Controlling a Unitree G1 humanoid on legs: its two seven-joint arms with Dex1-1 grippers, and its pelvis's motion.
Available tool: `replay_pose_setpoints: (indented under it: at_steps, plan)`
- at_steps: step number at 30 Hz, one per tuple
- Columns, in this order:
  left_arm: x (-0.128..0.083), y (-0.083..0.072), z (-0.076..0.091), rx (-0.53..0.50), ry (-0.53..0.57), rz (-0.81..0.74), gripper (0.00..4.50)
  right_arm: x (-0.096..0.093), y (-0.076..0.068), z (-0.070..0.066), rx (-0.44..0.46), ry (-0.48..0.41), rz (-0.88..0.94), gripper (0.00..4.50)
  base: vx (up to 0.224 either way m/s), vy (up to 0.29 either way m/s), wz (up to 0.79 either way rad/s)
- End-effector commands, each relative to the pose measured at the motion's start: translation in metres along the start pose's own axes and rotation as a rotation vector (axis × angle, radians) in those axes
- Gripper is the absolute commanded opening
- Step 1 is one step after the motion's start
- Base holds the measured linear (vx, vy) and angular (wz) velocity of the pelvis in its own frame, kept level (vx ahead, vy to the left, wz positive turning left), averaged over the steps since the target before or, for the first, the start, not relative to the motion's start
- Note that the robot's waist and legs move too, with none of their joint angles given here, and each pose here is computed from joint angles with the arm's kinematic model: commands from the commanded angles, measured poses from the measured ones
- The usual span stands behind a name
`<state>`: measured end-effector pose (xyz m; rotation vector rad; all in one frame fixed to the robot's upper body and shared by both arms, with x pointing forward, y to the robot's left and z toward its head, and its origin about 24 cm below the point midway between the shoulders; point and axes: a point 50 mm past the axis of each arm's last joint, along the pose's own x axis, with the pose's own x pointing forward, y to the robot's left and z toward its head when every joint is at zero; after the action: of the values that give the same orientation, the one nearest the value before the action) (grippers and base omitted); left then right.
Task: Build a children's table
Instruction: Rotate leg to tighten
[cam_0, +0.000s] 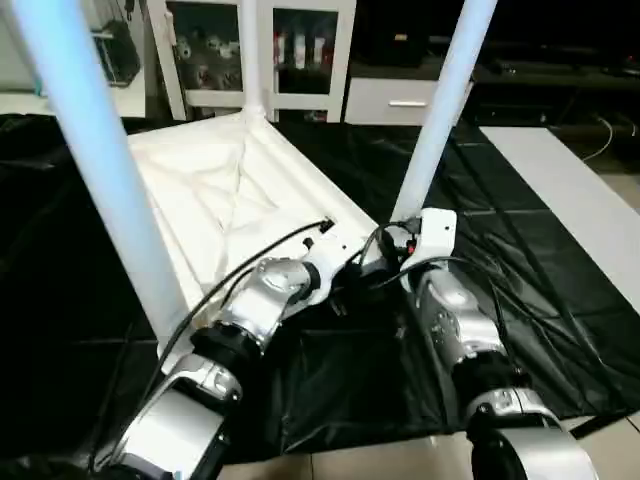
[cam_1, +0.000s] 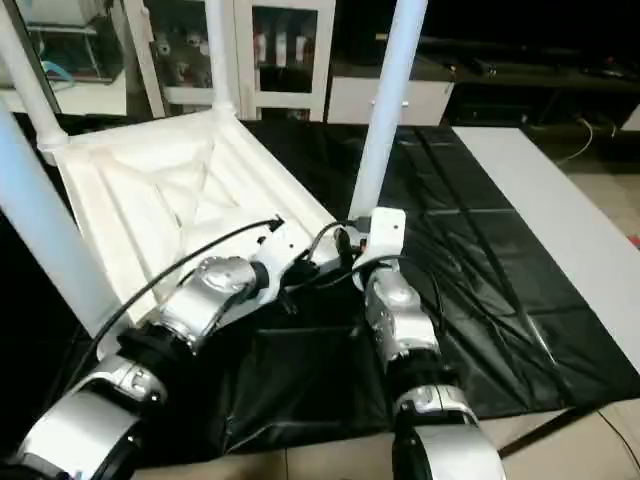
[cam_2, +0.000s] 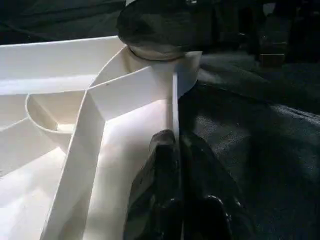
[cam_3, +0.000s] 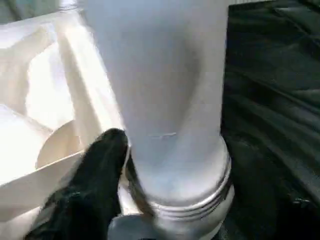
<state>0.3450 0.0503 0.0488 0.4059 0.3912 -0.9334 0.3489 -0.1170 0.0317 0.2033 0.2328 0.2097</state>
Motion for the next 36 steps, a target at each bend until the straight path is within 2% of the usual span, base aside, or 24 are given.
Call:
replay_pose_setpoints:
  at_steps: [1, 4, 5, 6, 8, 10, 13, 16, 20, 28, 32, 35, 36]
  plan:
    - [-0.004, -0.012, -0.018, 0.023, 0.027, -0.131, 0.0, -0.005, 0.024, 0.012, -0.106, -0.051, 0.251, 3.56, 0.0, 0.0, 0.0]
    - [-0.015, -0.012, -0.027, 0.046, 0.038, -0.205, 0.0, -0.016, 0.015, 0.015, -0.165, -0.043, 0.344, 3.79, 0.0, 0.0, 0.0]
    - [-0.026, -0.013, -0.032, 0.078, 0.039, -0.28, 0.0, -0.028, 0.005, 0.014, -0.227, -0.018, 0.431, 3.79, 0.0, 0.0, 0.0]
    - [-0.026, -0.013, -0.032, 0.078, 0.039, -0.28, 0.0, -0.028, 0.005, 0.014, -0.227, -0.018, 0.431, 3.79, 0.0, 0.0, 0.0]
    - [-0.039, -0.015, -0.038, 0.107, 0.048, -0.37, 0.0, -0.042, -0.004, 0.013, -0.282, 0.018, 0.538, 3.79, 0.0, 0.0, 0.0]
    - [-0.048, -0.017, -0.039, 0.141, 0.031, -0.435, 0.0, -0.051, -0.009, 0.012, -0.308, 0.039, 0.607, 3.79, 0.0, 0.0, 0.0]
    - [-0.068, -0.022, -0.042, 0.176, 0.002, -0.581, 0.0, -0.074, -0.022, 0.009, -0.324, 0.098, 0.771, 3.79, 0.0, 0.0, 0.0]
    - [-0.083, -0.027, -0.044, 0.191, 0.022, -0.69, 0.0, -0.087, -0.031, 0.003, -0.348, 0.17, 0.85, 3.79, 0.0, 0.0, 0.0]
    - [-0.084, -0.025, -0.042, 0.202, 0.026, -0.671, 0.0, -0.093, -0.032, -0.002, -0.398, 0.219, 0.9, 3.79, 0.0, 0.0, 0.0]
    - [-0.083, -0.019, -0.041, 0.204, 0.03, -0.63, 0.0, -0.094, -0.03, -0.003, -0.412, 0.252, 0.95, 3.79, 0.0, 0.0, 0.0]
    - [-0.083, -0.017, -0.042, 0.202, 0.034, -0.622, 0.0, -0.096, -0.033, -0.004, -0.44, 0.28, 0.961, 3.79, 0.0, 0.0, 0.0]
    - [-0.082, -0.016, -0.042, 0.202, 0.035, -0.617, 0.0, -0.097, -0.036, -0.002, -0.429, 0.275, 0.946, 3.79, 0.0, 0.0, 0.0]
    - [-0.082, -0.016, -0.042, 0.202, 0.035, -0.616, 0.0, -0.097, -0.037, -0.002, -0.429, 0.275, 0.944, 3.62, 0.0, 0.0, 0.0]
